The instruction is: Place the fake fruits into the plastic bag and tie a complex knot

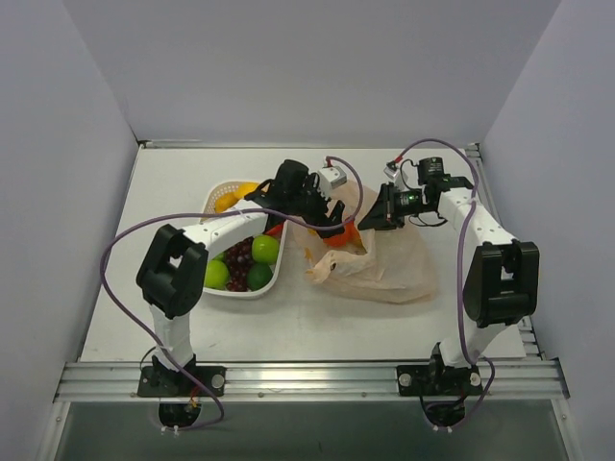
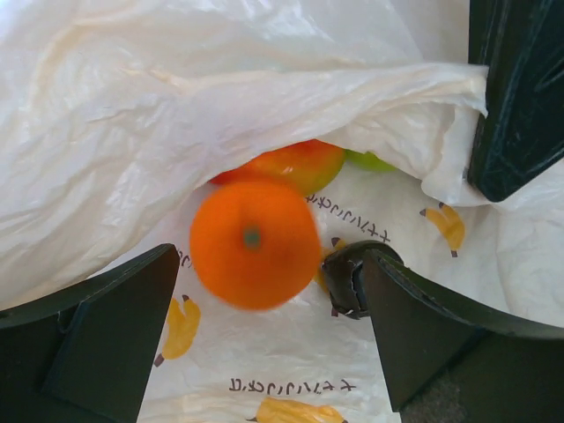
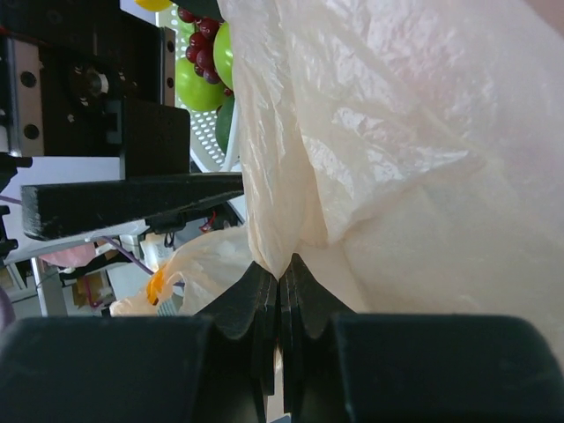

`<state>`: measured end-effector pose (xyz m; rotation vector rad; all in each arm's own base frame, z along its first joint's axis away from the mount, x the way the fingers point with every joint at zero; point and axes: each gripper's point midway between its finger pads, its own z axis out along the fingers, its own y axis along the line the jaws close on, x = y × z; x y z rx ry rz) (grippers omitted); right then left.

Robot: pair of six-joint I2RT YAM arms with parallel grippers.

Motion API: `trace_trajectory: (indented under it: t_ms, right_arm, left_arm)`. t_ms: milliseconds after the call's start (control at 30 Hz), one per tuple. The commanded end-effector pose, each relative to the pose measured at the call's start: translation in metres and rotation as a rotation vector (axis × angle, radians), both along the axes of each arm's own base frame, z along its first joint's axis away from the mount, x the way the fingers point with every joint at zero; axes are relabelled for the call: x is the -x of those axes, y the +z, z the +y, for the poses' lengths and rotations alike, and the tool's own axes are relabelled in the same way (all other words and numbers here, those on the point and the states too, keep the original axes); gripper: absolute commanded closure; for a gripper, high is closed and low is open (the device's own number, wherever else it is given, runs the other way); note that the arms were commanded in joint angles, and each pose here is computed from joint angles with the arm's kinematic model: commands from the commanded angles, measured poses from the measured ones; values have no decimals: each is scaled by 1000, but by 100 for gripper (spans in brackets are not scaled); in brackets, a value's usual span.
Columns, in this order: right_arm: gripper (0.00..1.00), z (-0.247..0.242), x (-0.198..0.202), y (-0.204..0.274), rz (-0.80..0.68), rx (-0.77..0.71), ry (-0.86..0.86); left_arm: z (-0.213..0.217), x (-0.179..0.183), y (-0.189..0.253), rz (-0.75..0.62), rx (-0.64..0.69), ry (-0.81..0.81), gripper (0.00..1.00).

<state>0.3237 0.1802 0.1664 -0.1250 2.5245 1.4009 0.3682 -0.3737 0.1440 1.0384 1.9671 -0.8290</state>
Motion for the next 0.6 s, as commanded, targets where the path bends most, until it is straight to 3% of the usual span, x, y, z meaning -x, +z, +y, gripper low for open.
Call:
trace_trajectory:
  t_ms: [0,133,167,367,567]
  right_arm:
    - [100,-4,4,26,-66,-11,18]
    - [100,-5,4,24,-68,-1,19]
    - [100,-5,4,24,-68,-1,19]
    - [100,-5,0,21,-65,10,12]
    - [100,-5,-8,24,-76,15,8]
  left_arm:
    - [-17,-24,69,-128,167,37,3]
    - [6,2,76,-121,129,-8,3]
    - [17,7,93,-155,137,-4,2]
    - [90,45,85,-90,117,-7,3]
    - [125,91,43,-173,-83,-306,7]
